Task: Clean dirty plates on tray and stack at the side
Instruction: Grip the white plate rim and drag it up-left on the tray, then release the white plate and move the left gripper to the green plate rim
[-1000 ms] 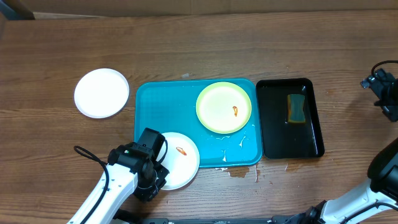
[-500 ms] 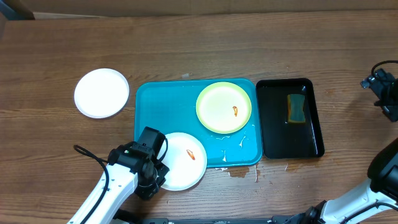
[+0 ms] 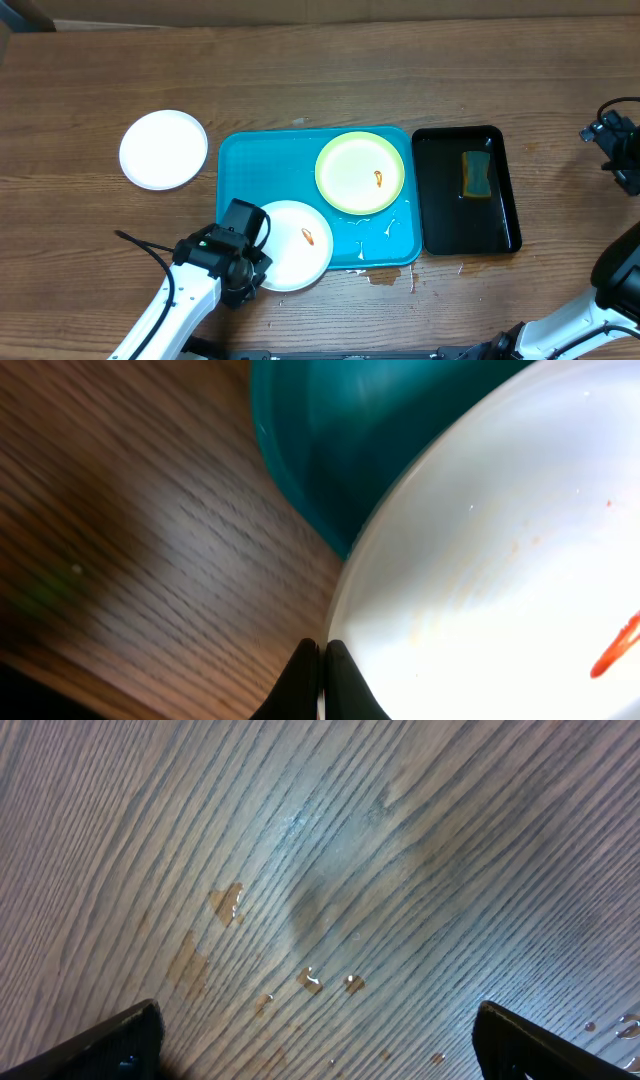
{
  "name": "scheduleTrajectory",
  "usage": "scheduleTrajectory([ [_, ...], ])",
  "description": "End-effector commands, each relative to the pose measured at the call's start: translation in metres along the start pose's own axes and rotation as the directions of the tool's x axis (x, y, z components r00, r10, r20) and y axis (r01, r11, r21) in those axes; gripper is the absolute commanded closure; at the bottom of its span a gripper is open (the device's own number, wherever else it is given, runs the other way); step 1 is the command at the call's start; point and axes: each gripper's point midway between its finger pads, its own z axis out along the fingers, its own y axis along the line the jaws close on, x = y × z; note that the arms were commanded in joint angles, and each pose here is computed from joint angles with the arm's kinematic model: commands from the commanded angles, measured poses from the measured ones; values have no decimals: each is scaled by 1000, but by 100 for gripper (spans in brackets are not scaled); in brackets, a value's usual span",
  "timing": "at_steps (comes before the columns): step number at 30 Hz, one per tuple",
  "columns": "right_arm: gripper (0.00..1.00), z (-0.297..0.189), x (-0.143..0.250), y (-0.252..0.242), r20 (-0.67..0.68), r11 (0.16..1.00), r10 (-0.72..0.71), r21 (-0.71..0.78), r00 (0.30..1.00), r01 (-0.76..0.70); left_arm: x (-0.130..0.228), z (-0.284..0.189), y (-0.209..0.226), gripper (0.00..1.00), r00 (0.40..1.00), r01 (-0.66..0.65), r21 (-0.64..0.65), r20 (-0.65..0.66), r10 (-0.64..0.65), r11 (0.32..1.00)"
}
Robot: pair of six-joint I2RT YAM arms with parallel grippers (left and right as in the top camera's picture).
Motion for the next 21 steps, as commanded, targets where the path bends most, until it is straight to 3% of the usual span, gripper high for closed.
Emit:
scheduleTrajectory([
  [1, 0, -16, -10, 5, 47, 1000, 7, -20, 999, -6, -23, 0, 9, 96, 995, 15, -32, 98, -12, 999],
  [7, 0, -16, -10, 5, 47, 1000, 7, -20, 999, -6, -54, -3, 21, 96, 983, 28, -63, 184, -16, 998],
  [10, 0, -16, -10, 5, 47, 1000, 7, -20, 999, -6, -66, -4, 12, 95, 976, -68, -35, 206, 74, 997],
  [12, 0, -16, -10, 5, 47, 1000, 7, -20, 999, -6, -73, -5, 5, 86, 962, -150, -23, 226, 152, 988],
  [15, 0, -16, -10, 5, 47, 1000, 7, -20, 999, -6, -77, -7, -3, 82, 947, -210, -10, 248, 206, 978],
  [16, 0, -16, -10, 5, 47, 1000, 7, -20, 999, -6, -78, -7, -3, 79, 945, -216, -11, 249, 212, 976],
  [17, 0, -16, -10, 5, 47, 1000, 7, -20, 999, -6, -78, -7, -3, 70, 944, -221, -12, 249, 217, 975],
  [18, 0, -16, -10, 5, 47, 1000, 7, -20, 999, -6, -77, -7, -3, 54, 942, -230, -16, 248, 227, 973],
  [19, 0, -16, -10, 5, 47, 1000, 7, -20, 999, -6, -77, -9, -3, 48, 939, -244, -24, 243, 243, 969],
  [21, 0, -16, -10, 5, 47, 1000, 7, -20, 999, -6, -80, -23, -8, 44, 925, -293, -34, 244, 292, 956],
])
